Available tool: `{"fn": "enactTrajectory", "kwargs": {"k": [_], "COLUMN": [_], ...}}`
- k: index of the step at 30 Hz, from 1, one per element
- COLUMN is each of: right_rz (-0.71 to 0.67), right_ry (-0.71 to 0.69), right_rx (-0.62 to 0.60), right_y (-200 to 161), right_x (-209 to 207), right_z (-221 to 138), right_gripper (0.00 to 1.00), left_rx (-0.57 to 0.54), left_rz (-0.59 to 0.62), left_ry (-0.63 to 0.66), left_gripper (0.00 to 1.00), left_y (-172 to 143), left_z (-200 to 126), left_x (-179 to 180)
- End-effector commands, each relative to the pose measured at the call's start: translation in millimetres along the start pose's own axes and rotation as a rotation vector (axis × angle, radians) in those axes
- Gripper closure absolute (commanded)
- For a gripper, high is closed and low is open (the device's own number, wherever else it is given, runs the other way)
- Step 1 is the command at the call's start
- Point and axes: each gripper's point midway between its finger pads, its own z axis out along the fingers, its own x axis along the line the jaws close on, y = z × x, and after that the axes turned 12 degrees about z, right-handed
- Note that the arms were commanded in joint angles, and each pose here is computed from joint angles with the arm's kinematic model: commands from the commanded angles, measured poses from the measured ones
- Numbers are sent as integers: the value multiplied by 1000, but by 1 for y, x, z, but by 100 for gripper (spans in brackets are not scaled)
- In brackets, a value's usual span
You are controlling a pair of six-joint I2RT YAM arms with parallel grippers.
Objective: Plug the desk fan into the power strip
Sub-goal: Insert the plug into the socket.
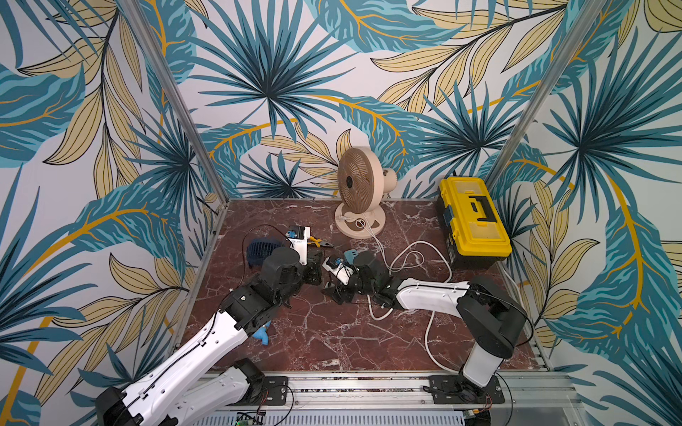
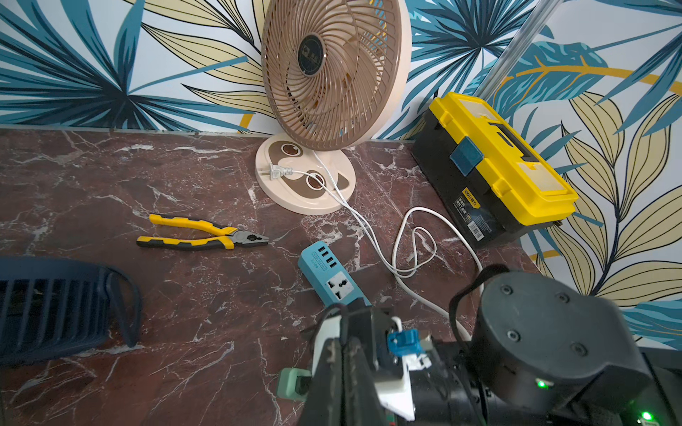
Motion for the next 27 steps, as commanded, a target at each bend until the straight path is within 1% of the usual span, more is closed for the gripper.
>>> {"fn": "enactTrajectory", "kwargs": {"k": [1, 6, 9, 11, 14, 19, 21, 24, 27], "right_rz": [-25, -21, -15, -11, -14, -13, -14, -12, -12], "right_ry": [-28, -39, -41, -47, -56, -74, -83, -99, -112], "right_rx": [5, -9, -24, -27, -34, -61, -63, -77, -88], "right_y": [-18, -25, -28, -30, -30, -23, -22, -18, -15], "right_x": [-5, -8, -9, -10, -11, -14, -15, -18, -20], "right_z": [6, 7, 7, 8, 9, 9, 10, 9, 8], "right_gripper": [20, 25, 25, 25, 29, 34, 38, 42, 43], "left_rx": [-95, -106, -112, -110, -111, -118, -119, -119, -120], "left_rz": [-26, -30, -32, -33, -37, -43, -45, -45, -48], "left_ry": [-39, -48, -50, -81, -93, -104, -107, -108, -109], "left_gripper": [100, 100, 100, 100, 100, 100, 100, 100, 100], "left_y": [36, 41, 44, 44, 45, 48, 48, 48, 48], "left_z": [-19, -24, -26, -28, -29, -32, -32, -33, -34], "left_x": [-8, -9, -10, -15, -17, -19, -19, -19, -19]}}
